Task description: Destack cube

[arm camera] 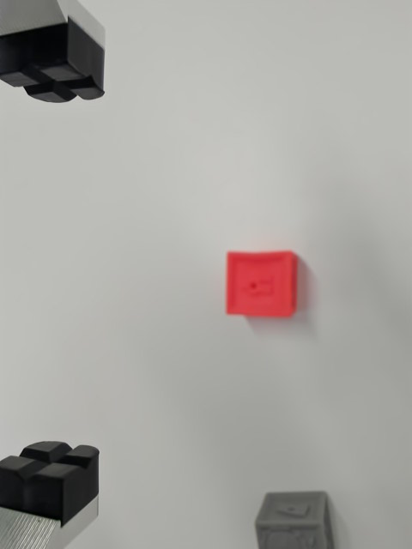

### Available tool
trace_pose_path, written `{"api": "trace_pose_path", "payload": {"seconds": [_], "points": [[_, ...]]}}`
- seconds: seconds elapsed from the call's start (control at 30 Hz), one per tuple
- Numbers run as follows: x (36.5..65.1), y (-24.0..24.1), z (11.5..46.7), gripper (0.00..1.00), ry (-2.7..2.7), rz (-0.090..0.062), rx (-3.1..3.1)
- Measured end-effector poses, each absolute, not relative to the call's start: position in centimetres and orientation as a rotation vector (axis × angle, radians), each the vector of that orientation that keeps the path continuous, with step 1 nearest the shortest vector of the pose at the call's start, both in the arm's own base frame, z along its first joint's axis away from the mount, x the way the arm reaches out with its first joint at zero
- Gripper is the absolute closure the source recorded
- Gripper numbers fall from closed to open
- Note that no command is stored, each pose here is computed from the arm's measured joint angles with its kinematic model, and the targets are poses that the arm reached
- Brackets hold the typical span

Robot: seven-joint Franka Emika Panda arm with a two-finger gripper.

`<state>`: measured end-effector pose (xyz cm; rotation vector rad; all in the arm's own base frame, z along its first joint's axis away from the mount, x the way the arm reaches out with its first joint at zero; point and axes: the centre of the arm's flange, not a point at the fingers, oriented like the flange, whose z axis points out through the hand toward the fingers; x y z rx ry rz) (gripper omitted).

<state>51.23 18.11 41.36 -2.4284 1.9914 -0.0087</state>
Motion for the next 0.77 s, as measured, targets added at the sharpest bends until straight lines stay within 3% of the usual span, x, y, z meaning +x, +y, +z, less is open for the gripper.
{"api": "trace_pose_path", "payload": {"seconds": [0.77], "points": [[51.24, 18.09, 41.34, 0.00, 1.992, -0.009, -2.428]]}}
